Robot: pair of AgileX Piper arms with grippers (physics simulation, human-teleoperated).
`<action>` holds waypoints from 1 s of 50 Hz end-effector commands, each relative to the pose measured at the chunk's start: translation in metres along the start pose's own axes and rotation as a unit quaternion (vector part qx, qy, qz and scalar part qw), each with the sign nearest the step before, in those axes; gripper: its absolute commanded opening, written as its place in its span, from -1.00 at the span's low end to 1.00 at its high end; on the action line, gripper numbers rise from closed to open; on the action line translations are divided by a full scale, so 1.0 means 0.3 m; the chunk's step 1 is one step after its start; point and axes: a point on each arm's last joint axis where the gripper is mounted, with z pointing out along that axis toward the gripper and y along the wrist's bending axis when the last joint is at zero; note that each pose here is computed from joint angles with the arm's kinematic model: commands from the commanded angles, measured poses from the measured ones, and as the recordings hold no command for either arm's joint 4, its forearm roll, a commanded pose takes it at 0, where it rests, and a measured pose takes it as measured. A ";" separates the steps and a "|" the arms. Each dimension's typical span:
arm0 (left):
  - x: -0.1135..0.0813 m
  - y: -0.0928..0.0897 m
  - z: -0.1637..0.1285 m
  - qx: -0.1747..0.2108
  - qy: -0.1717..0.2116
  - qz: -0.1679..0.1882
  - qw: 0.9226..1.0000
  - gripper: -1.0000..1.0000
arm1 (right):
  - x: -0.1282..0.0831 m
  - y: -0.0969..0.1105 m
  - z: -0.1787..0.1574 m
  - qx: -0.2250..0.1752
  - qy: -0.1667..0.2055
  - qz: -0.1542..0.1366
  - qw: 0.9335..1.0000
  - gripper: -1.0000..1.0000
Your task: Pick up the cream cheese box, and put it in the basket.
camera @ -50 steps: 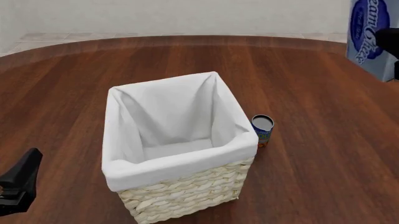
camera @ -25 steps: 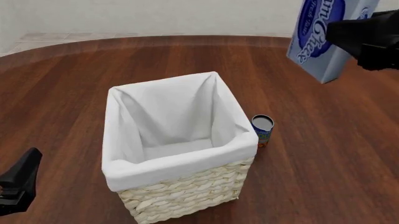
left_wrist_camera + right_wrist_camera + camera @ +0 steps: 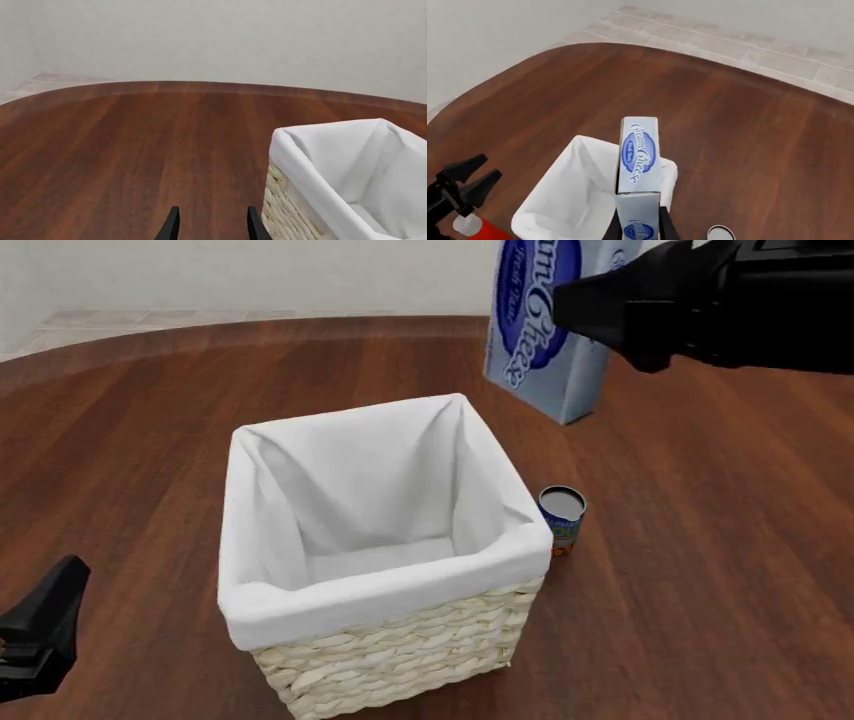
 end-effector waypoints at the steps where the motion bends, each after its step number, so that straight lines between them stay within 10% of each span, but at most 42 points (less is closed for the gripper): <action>1: 0.000 0.000 0.000 0.000 -0.001 -0.001 1.000 1.00 | -0.047 0.083 0.045 -0.053 -0.005 -0.008 0.999 -1.00; 50: -0.001 -0.005 0.000 0.012 -0.001 0.001 1.000 1.00 | 0.143 0.234 0.352 -0.116 0.029 -0.063 0.991 -1.00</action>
